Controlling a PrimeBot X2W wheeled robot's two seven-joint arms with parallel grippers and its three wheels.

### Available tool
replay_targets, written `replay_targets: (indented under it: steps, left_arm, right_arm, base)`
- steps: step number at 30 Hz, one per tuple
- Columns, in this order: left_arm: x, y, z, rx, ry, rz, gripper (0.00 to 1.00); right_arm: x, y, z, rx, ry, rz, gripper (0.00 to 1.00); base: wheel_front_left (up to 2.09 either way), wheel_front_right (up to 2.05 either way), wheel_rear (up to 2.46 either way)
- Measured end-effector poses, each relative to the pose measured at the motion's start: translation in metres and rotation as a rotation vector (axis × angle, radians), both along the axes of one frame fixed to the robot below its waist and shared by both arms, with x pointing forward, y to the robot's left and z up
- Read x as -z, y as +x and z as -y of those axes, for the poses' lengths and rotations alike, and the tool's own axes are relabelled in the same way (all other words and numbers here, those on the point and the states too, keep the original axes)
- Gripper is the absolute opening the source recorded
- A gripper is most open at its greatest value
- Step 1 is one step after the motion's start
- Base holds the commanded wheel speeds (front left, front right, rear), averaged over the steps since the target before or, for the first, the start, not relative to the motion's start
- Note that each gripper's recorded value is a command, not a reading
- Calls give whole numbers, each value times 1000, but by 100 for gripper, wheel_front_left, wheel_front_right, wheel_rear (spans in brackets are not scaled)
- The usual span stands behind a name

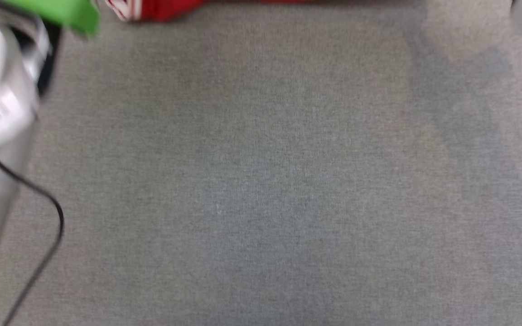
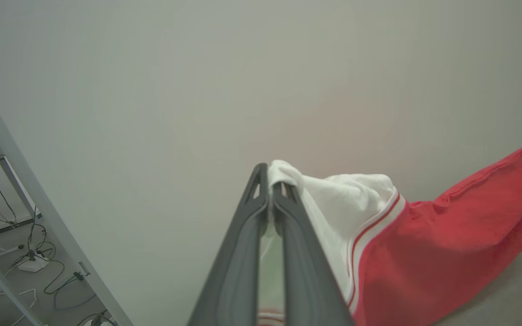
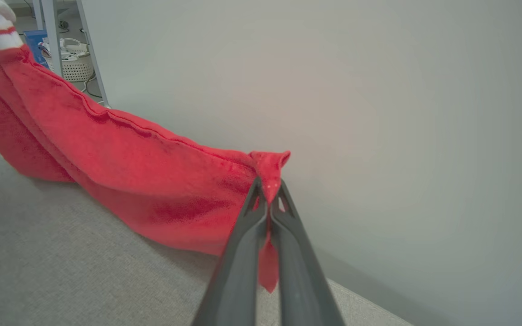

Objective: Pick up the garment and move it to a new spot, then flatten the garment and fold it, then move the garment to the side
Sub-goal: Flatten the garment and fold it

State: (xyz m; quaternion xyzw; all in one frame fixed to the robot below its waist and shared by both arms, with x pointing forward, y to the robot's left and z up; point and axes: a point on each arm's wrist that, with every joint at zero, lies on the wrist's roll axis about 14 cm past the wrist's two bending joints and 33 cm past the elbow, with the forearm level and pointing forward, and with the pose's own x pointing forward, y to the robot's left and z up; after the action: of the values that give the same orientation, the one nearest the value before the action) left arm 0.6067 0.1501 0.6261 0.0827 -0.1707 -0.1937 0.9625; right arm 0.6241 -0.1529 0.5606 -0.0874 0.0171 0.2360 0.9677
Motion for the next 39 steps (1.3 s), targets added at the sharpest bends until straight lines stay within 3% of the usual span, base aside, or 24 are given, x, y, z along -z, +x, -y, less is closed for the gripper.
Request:
replay_targets:
  steps: [10,24,31,39]
  left_arm:
    - [95,-132,-8,-46,-26,-290,0]
    - [175,-279,-21,-221,-183,-638,0]
    - [199,-319,-13,-233,-224,-749,0]
    - [200,-304,-5,-173,-196,-732,0]
  right_arm:
    - [68,-114,20,-21,11,-227,0]
    - [136,-254,49,63,89,-485,0]
    - [158,-303,53,114,149,-586,0]
    - [152,-298,47,139,189,-591,0]
  base:
    - [0,0,0]
    - [0,0,0]
    - [0,0,0]
    - [0,0,0]
